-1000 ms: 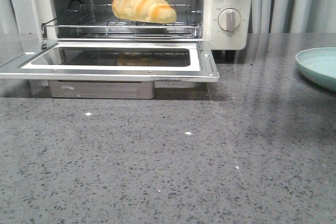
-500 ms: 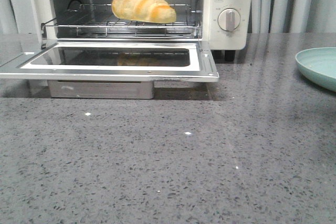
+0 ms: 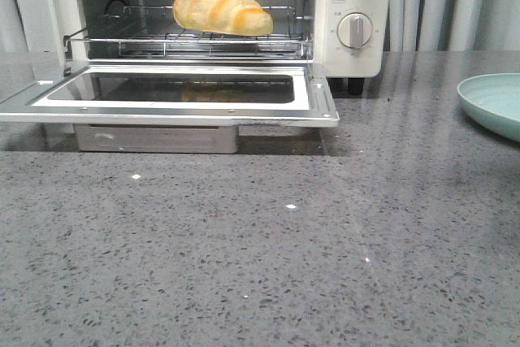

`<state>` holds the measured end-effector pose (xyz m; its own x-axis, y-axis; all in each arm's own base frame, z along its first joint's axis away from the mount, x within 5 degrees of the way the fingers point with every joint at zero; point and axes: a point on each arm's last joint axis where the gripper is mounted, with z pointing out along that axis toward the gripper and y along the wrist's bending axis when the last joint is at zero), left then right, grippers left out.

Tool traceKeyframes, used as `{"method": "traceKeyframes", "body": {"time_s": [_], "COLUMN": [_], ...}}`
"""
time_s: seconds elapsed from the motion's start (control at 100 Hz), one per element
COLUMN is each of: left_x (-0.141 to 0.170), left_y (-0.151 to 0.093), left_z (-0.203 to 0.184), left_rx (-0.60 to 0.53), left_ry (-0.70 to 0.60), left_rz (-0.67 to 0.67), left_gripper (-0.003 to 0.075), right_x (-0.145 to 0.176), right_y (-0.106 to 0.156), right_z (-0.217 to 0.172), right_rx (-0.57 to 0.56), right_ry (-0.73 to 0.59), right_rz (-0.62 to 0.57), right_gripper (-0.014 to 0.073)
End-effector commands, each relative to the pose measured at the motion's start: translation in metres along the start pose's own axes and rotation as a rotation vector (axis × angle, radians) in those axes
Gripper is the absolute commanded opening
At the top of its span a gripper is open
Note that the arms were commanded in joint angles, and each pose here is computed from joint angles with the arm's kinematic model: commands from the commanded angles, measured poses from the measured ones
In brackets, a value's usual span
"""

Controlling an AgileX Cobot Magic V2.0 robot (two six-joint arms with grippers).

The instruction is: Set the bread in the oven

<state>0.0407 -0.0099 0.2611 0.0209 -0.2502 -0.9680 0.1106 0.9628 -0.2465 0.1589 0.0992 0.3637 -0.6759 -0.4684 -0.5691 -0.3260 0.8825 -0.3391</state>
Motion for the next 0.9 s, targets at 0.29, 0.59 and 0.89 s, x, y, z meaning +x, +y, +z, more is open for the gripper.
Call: {"method": "traceKeyframes", "body": {"time_s": [0.29,0.59,0.89], "left_x": [-0.014,-0.014,-0.014], "left_y": [-0.002,-0.002,-0.002], "left_z": [-0.005,-0.005,-0.005], "left_rx": [0.007,0.007,0.007], "left_ry": [-0.099,-0.099,-0.099], "left_rz": [-0.013,-0.013,-0.013], "left_gripper": [-0.0022,-0.0022,-0.0022], "right_x": [-0.01,-0.007,0.005], "right_y": [-0.013,-0.012,-0.02], "right_z": [-0.009,0.002,0.015], "right_rx": [0.072,-0.102,-0.177], "right_ry": [-0.117,-0.257,-0.466], "right_rz": [-0.016,-0.029,0.023], "right_gripper": [-0.0057,-0.0057,-0.0057]}}
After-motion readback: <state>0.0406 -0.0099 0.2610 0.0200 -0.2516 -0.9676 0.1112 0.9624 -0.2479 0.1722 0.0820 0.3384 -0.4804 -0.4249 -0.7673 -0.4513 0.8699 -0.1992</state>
